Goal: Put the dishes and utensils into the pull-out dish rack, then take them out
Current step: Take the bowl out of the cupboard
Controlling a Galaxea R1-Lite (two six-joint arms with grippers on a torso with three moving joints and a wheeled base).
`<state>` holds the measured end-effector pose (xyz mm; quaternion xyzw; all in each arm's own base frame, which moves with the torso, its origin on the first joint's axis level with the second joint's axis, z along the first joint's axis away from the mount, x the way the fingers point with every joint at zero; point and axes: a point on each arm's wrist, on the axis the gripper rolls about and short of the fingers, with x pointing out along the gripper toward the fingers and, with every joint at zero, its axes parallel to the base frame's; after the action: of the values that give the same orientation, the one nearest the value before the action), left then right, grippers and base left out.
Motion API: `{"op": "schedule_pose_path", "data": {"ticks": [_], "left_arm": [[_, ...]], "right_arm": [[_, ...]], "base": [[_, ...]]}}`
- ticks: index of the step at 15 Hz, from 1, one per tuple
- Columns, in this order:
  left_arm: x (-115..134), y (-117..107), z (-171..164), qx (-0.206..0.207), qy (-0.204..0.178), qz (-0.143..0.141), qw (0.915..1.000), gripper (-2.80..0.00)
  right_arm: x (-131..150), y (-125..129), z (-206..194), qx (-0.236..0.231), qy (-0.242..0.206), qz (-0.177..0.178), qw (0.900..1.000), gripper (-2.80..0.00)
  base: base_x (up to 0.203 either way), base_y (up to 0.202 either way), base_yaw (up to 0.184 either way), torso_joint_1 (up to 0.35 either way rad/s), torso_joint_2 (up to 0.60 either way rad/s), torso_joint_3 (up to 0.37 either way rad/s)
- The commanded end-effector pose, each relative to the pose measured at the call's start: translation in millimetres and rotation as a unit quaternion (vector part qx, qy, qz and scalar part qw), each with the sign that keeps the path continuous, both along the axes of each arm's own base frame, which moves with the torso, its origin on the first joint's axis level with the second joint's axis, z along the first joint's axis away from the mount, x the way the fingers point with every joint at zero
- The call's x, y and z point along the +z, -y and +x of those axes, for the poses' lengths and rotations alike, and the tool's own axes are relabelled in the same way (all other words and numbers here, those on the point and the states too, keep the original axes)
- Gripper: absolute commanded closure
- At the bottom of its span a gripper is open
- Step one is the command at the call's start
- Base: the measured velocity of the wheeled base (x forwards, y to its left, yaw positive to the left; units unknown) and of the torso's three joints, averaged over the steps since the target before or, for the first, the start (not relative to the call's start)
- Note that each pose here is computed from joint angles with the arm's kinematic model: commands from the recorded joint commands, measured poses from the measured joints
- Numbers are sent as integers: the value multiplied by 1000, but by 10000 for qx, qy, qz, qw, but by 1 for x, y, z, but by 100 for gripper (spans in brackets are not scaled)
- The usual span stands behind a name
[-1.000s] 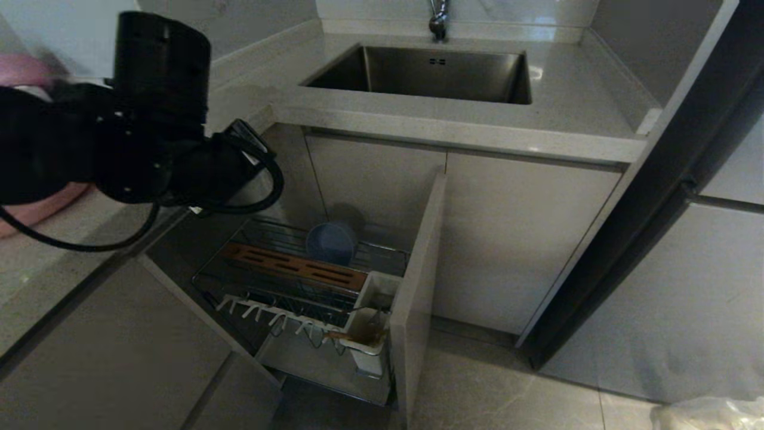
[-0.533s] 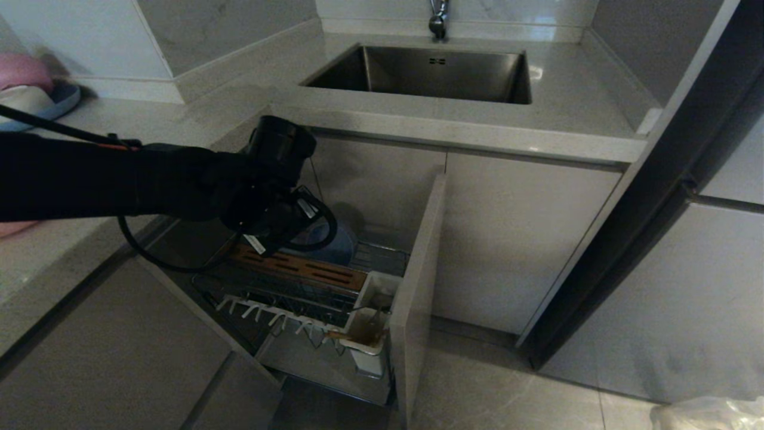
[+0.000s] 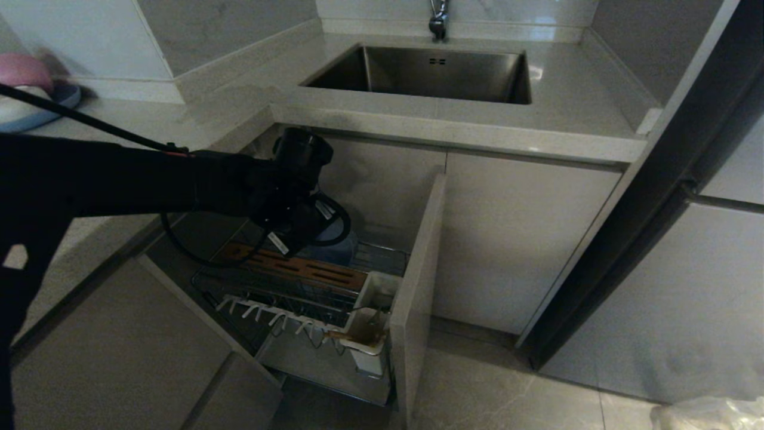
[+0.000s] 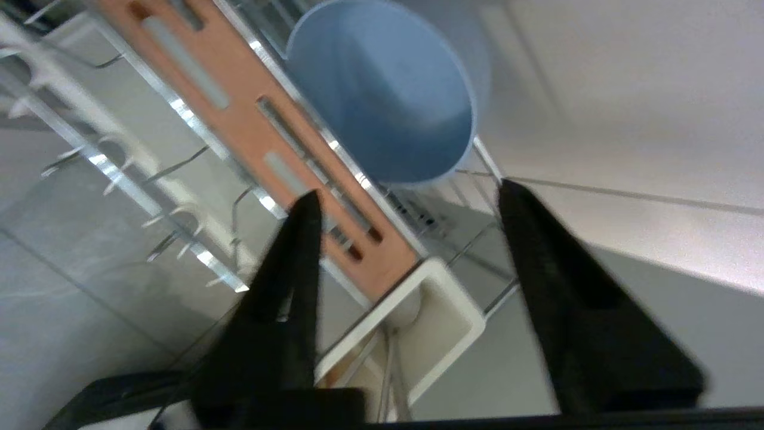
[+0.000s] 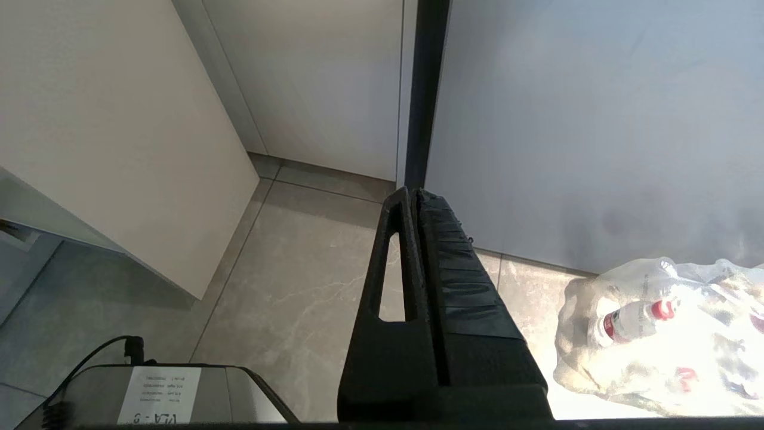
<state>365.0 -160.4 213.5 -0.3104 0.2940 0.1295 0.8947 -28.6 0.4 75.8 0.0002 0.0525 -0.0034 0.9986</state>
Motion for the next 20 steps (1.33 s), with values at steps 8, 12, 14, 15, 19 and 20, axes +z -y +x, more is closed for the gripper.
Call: {"op": "schedule_pose_path", "data": {"ticks": [8, 12, 14, 15, 19, 20], "left_arm": [[-18, -16, 62, -114, -4, -520, 9986, -280], [-30, -21, 73, -317, -108, -612, 9976, -280], [-32, -20, 76, -423, -88, -713, 9965, -280], [-35, -19, 78, -454, -83, -740, 9962, -280], [-47, -17, 85, -566, -87, -610, 9965, -280], [-46, -17, 85, -582, -55, -602, 9965, -280]], "right_arm": [[0, 0, 0, 4, -4, -5, 10000, 0], [0, 0, 0, 4, -4, 2, 10000, 0], [0, 0, 0, 11, -4, 0, 10000, 0], [0, 0, 0, 4, -4, 2, 10000, 0], [0, 0, 0, 10, -4, -2, 10000, 0], [0, 0, 0, 4, -4, 2, 10000, 0]], "base": [[0, 0, 0, 0, 0, 0], [0, 0, 0, 0, 0, 0], [0, 0, 0, 0, 0, 0], [0, 0, 0, 0, 0, 0], [0, 0, 0, 0, 0, 0], [0, 0, 0, 0, 0, 0]]}}
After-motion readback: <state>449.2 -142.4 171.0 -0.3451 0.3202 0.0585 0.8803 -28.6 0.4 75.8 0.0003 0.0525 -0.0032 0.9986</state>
